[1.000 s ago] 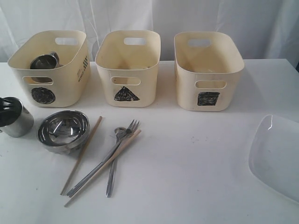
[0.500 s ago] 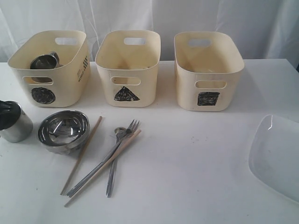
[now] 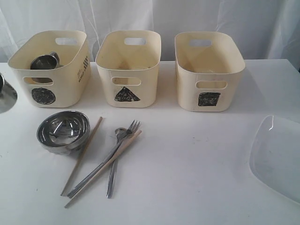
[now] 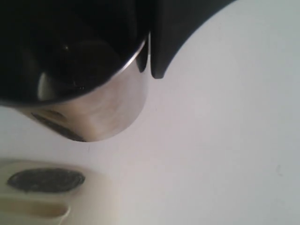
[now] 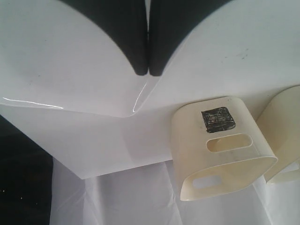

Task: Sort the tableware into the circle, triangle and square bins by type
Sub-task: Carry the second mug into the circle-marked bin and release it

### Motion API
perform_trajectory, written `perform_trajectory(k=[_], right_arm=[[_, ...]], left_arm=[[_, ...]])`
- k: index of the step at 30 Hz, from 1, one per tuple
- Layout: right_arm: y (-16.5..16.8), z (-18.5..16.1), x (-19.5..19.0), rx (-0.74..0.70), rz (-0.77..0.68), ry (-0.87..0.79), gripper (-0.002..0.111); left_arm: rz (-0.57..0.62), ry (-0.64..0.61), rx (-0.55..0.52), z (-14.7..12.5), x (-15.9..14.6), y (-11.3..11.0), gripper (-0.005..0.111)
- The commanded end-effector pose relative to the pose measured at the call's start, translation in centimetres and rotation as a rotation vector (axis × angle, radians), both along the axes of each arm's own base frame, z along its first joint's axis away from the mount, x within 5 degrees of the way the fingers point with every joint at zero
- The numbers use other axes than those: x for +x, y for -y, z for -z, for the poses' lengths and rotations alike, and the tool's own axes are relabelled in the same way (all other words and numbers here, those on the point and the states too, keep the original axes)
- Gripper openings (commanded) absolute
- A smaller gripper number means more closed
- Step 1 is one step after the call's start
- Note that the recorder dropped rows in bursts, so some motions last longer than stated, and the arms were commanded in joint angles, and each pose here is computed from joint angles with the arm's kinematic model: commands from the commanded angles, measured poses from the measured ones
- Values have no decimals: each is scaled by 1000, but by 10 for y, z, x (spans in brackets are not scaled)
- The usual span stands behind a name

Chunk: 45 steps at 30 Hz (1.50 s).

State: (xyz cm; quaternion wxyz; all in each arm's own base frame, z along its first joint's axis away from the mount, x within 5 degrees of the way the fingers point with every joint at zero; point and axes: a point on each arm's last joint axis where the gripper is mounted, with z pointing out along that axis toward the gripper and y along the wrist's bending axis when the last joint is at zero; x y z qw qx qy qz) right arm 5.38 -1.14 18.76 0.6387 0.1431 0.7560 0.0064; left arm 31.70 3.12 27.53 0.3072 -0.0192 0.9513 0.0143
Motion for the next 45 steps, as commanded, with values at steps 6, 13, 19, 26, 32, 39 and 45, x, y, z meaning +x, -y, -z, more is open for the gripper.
perform_trajectory(k=[6,13,19,26,32,39,45], right_arm=[[0,-2,0,-7,-8,8,0],[0,-2,0,-7,-8,8,0],[0,-2,0,-7,-8,8,0],[0,-2,0,-7,-8,8,0],[0,-2,0,-7,-8,8,0],[0,-2,0,-7,-8,8,0],[0,-2,0,-7,-8,8,0]], left_arm=[[-98,410,-128,-72,3,4,0],[37,493,-124,-73,85,38,0],[128,479,-102,-50,140,65,0],[125,487,-99,-16,175,71,0],[138,472,-93,4,186,78,0],[167,487,-69,15,190,89,0],[173,477,-59,20,191,89,3]])
